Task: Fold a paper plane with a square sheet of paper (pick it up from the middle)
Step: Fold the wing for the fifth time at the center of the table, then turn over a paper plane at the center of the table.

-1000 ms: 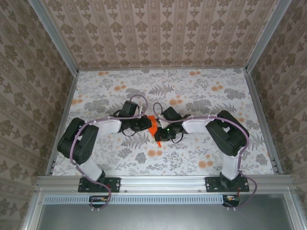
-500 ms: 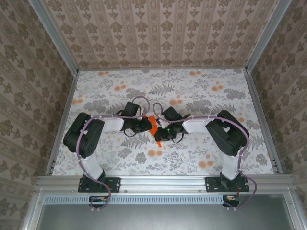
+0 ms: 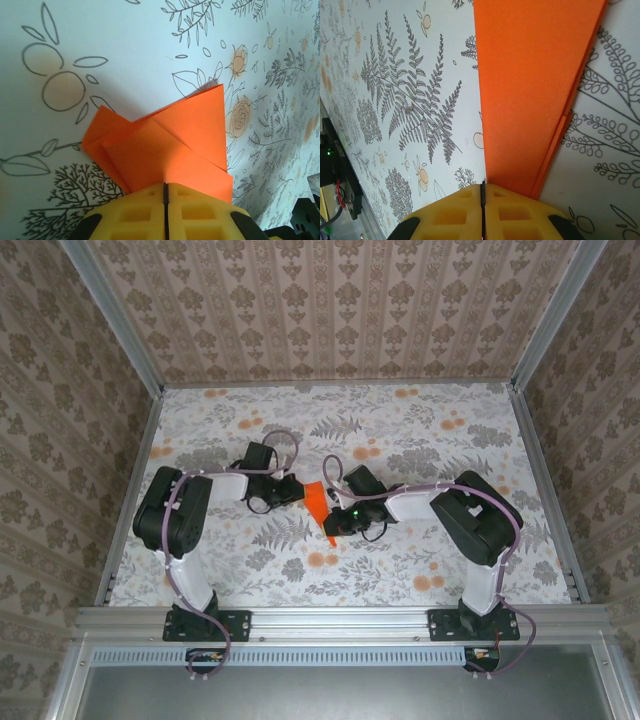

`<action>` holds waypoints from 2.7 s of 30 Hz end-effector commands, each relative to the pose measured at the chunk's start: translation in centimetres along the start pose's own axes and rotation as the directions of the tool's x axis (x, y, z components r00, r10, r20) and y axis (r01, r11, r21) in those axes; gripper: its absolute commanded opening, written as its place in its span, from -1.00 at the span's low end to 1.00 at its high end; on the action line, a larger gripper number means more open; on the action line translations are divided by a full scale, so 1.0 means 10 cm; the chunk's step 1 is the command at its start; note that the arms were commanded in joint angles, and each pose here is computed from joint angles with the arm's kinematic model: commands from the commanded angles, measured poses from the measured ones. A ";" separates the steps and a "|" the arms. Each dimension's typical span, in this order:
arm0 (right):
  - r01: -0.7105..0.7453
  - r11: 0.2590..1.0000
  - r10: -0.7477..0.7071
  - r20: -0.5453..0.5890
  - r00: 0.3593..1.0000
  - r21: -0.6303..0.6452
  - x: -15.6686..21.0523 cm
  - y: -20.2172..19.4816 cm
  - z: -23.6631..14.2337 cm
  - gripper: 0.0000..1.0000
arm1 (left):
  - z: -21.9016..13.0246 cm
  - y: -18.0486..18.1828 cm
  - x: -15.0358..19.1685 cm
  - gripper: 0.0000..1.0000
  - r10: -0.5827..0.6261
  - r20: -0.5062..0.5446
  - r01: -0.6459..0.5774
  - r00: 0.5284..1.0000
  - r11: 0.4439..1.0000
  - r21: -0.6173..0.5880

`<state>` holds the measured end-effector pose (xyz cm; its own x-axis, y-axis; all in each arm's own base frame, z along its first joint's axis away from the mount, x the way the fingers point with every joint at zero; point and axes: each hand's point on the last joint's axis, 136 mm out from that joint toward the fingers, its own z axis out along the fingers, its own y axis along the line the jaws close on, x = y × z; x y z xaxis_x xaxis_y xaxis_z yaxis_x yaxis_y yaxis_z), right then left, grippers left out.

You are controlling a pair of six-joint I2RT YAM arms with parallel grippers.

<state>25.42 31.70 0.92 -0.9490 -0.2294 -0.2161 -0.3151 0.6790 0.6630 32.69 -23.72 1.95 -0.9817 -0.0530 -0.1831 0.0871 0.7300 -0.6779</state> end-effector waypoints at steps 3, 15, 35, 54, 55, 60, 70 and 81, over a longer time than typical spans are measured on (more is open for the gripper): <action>-0.160 0.957 0.215 -0.219 0.952 0.243 0.90 -0.68 0.03 -0.82 | -0.08 0.53 -0.26 -0.84 -0.032 0.063 0.041 0.997 0.986 -0.159; -0.165 0.959 0.211 -0.189 0.959 0.231 0.80 -0.63 0.02 -0.82 | -0.35 0.62 -0.66 -0.85 -0.035 0.118 0.053 0.992 0.986 -0.157; -0.181 0.964 0.207 -0.122 0.971 0.195 0.49 -0.45 0.02 -0.84 | -0.05 -0.56 0.18 -0.93 0.128 0.075 -0.128 0.989 0.992 -0.014; -0.183 0.961 0.213 -0.136 0.968 0.205 0.58 -0.48 0.01 -0.85 | -0.09 0.37 -0.29 -0.99 0.036 0.090 -0.019 0.995 0.983 -0.184; -0.184 0.961 0.214 -0.136 0.967 0.206 0.58 -0.48 0.01 -0.84 | -0.11 0.43 -0.34 -0.99 0.028 0.093 -0.010 0.995 0.982 -0.188; -0.178 0.964 0.205 -0.128 0.970 0.196 0.54 -0.44 -0.01 -0.83 | -0.22 0.54 -0.52 -0.99 0.015 0.101 0.004 0.995 0.982 -0.190; -0.099 0.993 0.092 0.104 0.990 0.066 -0.33 0.39 -0.53 -0.43 | -0.68 0.21 -0.48 -0.75 -0.021 0.159 0.056 0.987 0.974 -0.218; -0.201 0.920 0.040 0.429 0.903 0.337 -0.61 -0.14 -1.52 0.50 | -0.65 -0.22 0.17 0.24 -0.063 0.129 0.111 0.990 0.904 -0.413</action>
<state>31.54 26.23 14.61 -0.8771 0.0742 -0.4745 -0.2235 0.8114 0.5401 31.93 -21.33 8.63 -0.9467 -0.1517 -0.2842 -0.0107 0.8965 -0.4429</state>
